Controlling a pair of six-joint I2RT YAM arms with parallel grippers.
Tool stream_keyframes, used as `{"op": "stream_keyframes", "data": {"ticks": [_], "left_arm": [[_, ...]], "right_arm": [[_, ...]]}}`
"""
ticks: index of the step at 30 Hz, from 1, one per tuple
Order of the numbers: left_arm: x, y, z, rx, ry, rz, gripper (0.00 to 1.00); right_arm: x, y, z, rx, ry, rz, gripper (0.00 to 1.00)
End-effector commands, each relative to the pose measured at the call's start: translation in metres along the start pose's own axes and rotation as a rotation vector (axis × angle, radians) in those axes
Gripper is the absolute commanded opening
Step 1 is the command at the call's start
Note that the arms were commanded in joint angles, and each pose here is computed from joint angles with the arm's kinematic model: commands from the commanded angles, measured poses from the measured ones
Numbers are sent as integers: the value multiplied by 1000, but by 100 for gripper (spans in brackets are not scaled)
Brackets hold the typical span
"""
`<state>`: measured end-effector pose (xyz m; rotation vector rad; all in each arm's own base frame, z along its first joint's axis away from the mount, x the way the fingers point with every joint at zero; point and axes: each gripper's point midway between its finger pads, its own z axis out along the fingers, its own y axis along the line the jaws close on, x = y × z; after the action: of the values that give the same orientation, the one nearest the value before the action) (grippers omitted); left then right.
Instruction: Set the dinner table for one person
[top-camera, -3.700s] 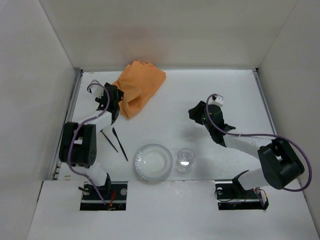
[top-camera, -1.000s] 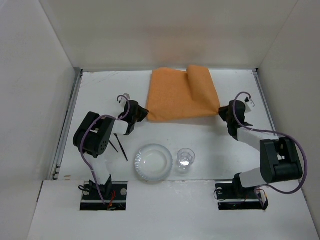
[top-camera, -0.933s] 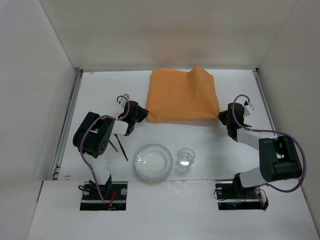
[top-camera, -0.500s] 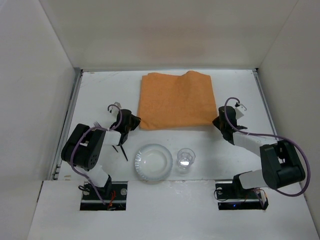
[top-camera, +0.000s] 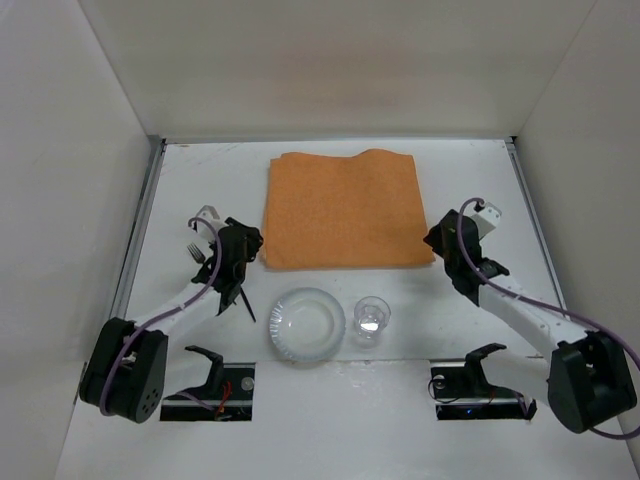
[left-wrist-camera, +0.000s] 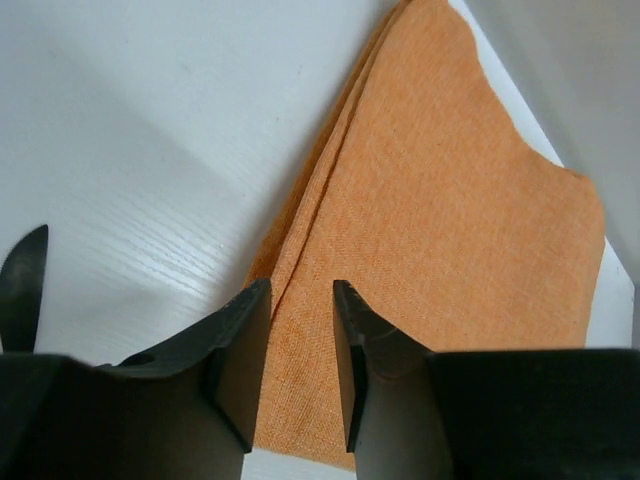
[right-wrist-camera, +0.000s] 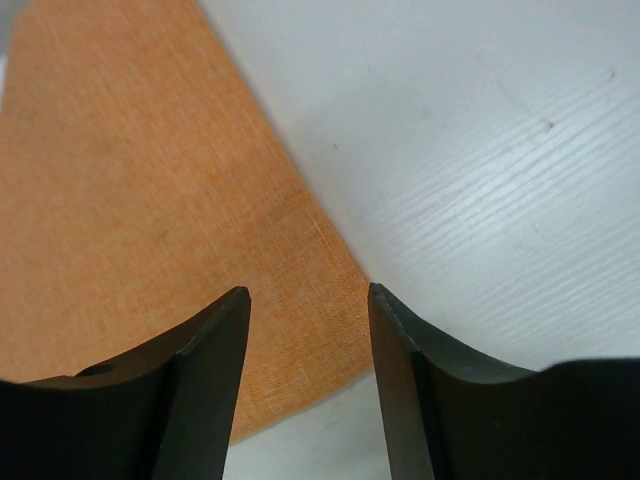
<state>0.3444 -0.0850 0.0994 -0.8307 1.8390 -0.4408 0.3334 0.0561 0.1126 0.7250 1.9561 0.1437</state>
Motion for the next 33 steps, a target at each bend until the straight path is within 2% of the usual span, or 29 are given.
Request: {"op": "stream_keyframes", "data": {"ticks": [1, 3, 5, 7, 9, 11, 16, 20, 25, 29, 33], "left_arm": [[-16, -14, -6, -8, -70, 68, 31], [-7, -27, -4, 11, -62, 96, 33], [9, -42, 5, 36, -28, 112, 34], [22, -57, 14, 60, 2, 130, 34], [34, -65, 26, 71, 30, 143, 35], [43, -62, 37, 60, 57, 138, 35], [68, -30, 52, -6, 138, 129, 35], [75, 0, 54, -72, 164, 96, 34], [65, 24, 54, -130, 148, 44, 34], [54, 17, 48, -107, 118, 36, 34], [46, -1, 40, -56, 90, 44, 36]], "right_arm": [[-27, 17, -13, -23, -106, -35, 58], [-32, 52, -7, -101, -113, -72, 51], [-30, 97, 6, -203, -70, -101, 30], [-22, 134, 22, -286, -15, -113, 22], [-3, 171, 45, -373, 74, -133, 23], [8, 186, 74, -381, 144, -118, 23], [20, 180, 139, -263, 241, -28, 23], [26, 151, 174, -115, 331, 47, 22], [3, 125, 188, -7, 261, 73, 25], [-20, 137, 176, -76, 205, 52, 37], [-50, 139, 142, -139, 117, 32, 45]]}}
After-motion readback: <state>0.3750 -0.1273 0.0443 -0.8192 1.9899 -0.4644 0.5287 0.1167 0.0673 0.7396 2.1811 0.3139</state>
